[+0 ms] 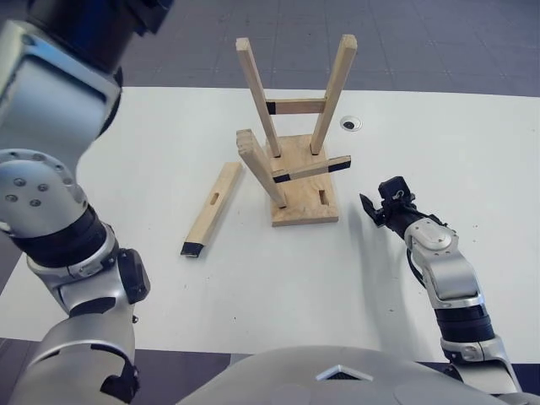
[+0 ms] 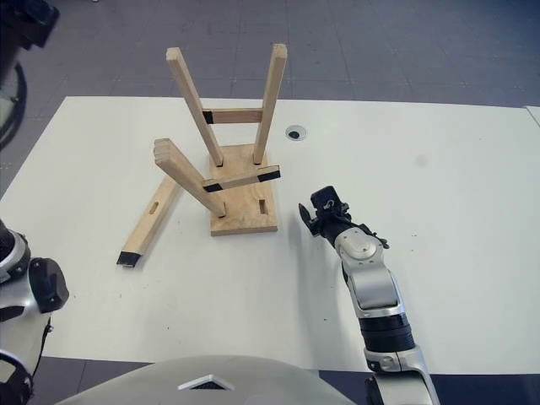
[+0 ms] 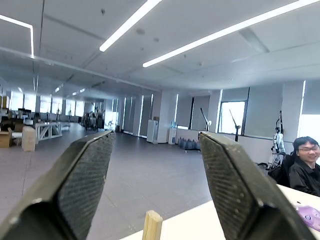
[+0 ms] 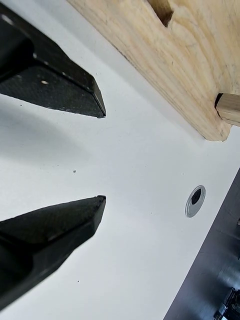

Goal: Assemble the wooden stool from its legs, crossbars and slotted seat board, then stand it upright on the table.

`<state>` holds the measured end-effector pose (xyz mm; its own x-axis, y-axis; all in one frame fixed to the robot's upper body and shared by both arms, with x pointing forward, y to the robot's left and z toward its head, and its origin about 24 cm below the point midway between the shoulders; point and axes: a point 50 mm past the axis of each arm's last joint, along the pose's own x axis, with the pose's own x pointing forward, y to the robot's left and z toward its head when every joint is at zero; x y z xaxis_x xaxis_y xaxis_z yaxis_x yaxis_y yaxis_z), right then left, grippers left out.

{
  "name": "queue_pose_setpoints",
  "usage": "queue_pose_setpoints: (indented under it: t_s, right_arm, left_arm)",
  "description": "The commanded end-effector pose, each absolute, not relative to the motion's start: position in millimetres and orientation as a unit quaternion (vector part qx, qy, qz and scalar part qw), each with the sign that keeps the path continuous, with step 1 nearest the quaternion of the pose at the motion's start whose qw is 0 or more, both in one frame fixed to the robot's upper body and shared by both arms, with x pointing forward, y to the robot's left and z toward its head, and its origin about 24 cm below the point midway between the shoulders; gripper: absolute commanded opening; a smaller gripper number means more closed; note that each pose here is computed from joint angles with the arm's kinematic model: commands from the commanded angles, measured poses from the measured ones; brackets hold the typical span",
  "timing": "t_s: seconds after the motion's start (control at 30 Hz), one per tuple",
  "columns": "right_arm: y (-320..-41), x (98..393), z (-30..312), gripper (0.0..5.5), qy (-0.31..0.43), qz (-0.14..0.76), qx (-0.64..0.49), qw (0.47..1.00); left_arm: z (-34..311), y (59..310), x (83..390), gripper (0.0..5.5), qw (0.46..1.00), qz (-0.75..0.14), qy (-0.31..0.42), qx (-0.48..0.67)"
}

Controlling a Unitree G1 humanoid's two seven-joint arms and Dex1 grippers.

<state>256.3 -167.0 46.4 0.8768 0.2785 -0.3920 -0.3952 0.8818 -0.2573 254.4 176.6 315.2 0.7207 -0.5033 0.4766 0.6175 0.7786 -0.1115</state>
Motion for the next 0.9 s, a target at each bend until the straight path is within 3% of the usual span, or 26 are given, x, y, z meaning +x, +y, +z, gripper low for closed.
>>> queue_pose_setpoints:
  t_s: [0.03,0.17,0.27,0.43,0.57,0.7,0.9]
  right_arm:
    - [-170,261,56,2.87,0.161,0.172,-0.166,0.958]
    - [-171,257,60,2.85,0.152,0.160,-0.148,0.964]
    - [-168,260,67,2.85,0.127,0.153,-0.127,0.972]
    - [-167,263,72,2.85,0.111,0.137,-0.116,0.977]
    - [-168,263,72,2.85,0.112,0.137,-0.116,0.977]
    - [-167,266,74,2.85,0.110,0.142,-0.121,0.976]
    - [-169,268,75,2.85,0.110,0.136,-0.119,0.977]
  left_arm:
    - [235,224,244,3.10,0.974,-0.197,-0.094,-0.066]
    - [150,243,209,3.41,0.990,-0.135,0.020,-0.045]
    - [109,247,193,3.89,0.990,-0.121,0.064,-0.016]
    - [51,245,169,3.95,0.980,-0.121,0.158,0.033]
    - [22,250,160,3.95,0.963,-0.134,0.226,0.068]
    - [13,253,161,3.95,0.959,-0.131,0.241,0.063]
    - [13,240,163,3.06,0.962,-0.136,0.234,0.016]
